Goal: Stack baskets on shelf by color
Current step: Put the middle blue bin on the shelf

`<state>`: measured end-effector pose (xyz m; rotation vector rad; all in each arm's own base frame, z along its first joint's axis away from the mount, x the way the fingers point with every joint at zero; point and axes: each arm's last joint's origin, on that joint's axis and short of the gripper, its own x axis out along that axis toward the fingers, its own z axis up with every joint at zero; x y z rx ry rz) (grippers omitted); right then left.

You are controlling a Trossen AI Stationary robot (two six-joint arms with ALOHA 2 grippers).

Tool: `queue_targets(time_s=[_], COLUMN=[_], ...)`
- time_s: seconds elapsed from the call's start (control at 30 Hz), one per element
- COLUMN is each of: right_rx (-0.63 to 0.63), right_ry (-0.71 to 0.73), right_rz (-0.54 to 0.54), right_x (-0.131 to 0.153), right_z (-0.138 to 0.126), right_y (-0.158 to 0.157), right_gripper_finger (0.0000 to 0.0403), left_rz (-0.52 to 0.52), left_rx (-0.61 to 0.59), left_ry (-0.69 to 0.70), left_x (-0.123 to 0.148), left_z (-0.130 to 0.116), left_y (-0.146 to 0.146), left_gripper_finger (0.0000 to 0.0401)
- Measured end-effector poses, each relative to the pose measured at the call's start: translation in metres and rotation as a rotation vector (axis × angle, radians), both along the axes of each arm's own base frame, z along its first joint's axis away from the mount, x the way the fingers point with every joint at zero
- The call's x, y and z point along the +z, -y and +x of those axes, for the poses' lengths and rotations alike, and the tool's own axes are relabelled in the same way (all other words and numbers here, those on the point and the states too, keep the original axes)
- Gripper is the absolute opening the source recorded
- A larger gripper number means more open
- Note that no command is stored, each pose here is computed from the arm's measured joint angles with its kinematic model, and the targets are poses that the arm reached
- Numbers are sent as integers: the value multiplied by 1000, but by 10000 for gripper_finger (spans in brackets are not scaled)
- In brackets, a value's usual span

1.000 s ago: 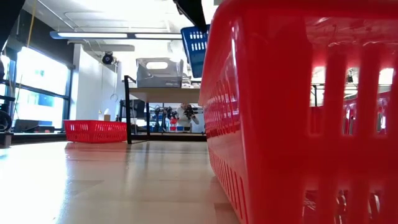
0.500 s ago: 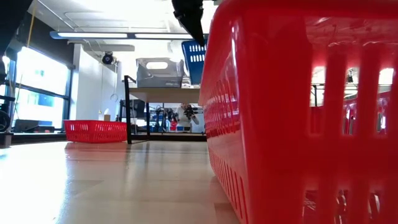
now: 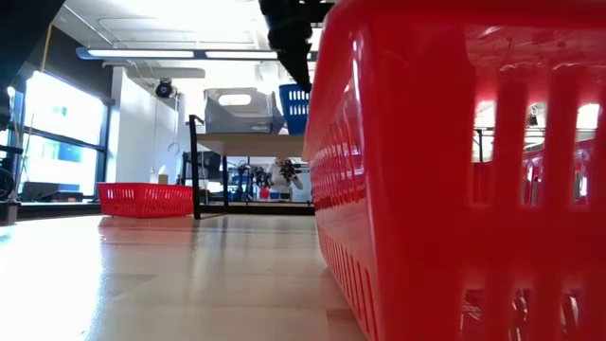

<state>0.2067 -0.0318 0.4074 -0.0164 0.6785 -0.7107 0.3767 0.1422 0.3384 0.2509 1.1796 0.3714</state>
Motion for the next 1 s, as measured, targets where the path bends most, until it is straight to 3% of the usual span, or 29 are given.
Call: queue_targets(time_s=[0.63,1.0], right_rx=[11,21], right_ry=[-19,-27], right_rz=[-27,-37], right_x=[0,0], right_z=[0,0], right_y=[0,0], right_gripper_finger=[75,75], left_rz=[15,12], left_rx=[-48,-32], left_ry=[-72,-66], left_x=[-16,-15], left_z=[5,5], left_y=[-13,-13], left_gripper_finger=[2,38])
